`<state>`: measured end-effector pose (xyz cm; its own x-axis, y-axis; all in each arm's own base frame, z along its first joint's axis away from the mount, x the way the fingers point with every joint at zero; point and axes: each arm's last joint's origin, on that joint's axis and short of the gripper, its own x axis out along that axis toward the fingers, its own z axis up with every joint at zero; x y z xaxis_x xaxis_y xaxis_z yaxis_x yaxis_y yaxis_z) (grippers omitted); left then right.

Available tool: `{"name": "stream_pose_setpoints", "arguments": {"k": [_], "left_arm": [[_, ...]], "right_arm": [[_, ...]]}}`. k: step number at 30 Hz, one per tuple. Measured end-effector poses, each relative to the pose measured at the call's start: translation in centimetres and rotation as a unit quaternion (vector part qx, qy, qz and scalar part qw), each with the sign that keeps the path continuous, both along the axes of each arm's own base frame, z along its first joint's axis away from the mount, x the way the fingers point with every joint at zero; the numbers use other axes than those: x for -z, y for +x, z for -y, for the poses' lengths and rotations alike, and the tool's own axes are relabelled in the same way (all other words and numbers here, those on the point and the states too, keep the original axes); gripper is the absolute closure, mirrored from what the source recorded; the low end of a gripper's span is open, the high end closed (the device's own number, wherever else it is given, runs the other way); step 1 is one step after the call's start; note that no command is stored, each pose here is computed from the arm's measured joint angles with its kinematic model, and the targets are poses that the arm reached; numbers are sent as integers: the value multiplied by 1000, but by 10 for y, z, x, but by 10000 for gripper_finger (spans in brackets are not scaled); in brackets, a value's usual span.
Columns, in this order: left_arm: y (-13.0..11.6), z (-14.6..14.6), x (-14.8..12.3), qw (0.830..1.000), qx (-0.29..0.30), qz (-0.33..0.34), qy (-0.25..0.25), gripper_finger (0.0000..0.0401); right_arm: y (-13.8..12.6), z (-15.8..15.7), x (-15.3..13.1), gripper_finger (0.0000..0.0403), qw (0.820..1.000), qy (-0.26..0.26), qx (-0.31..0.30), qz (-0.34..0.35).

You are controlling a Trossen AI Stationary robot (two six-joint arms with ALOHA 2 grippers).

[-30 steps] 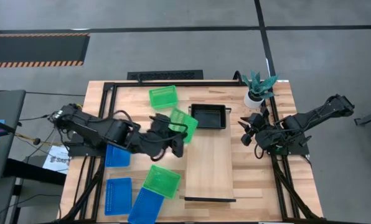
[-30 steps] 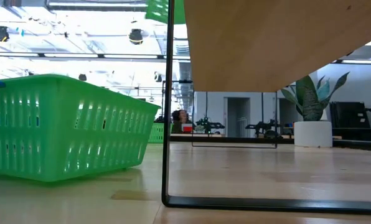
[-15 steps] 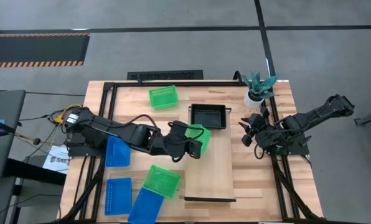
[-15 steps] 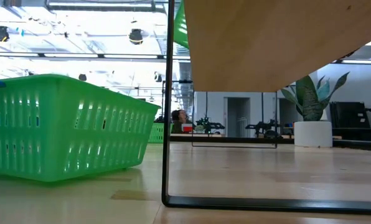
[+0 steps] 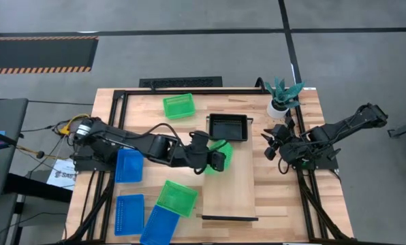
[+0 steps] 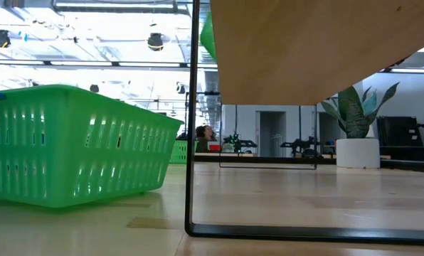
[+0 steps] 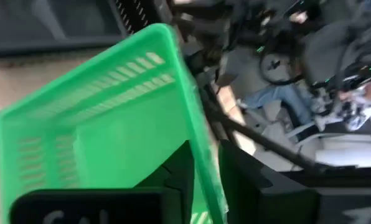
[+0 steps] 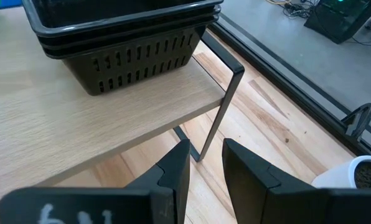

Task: Stack baskets on shelf by color
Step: Put the middle green bin on the shelf

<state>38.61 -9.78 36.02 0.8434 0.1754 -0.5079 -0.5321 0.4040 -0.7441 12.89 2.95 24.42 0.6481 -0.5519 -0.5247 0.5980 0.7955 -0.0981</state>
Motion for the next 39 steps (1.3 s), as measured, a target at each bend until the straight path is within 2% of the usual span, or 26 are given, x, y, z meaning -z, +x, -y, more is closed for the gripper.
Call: {"name": "stream_pose_setpoints", "arguments": {"k": [8, 16, 21, 27, 32, 36, 39], "left_arm": [[3, -3, -4, 1000, 5, 21, -1, 278], [5, -1, -8, 998, 39, 39, 18, 240], [6, -6, -9, 995, 97, 28, 27, 232], [1, -6, -15, 982, 178, 24, 62, 231], [-6, -7, -17, 974, 204, 9, 97, 231], [-14, -8, -16, 971, 213, -24, 107, 231], [-20, -6, -12, 968, 220, -58, 109, 231]], "right_arm": [[0, 0, 0, 285, 1000, 0, 0, 0], [3, -2, -2, 285, 1000, 14, -8, 19], [6, -6, -7, 285, 998, 28, -19, 47], [9, -25, -41, 285, 987, 39, -100, 117], [4, -44, -59, 285, 972, 45, -166, 162], [-2, -61, -61, 292, 954, 101, -223, 175], [-6, -81, -54, 300, 943, 139, -258, 159]]}}
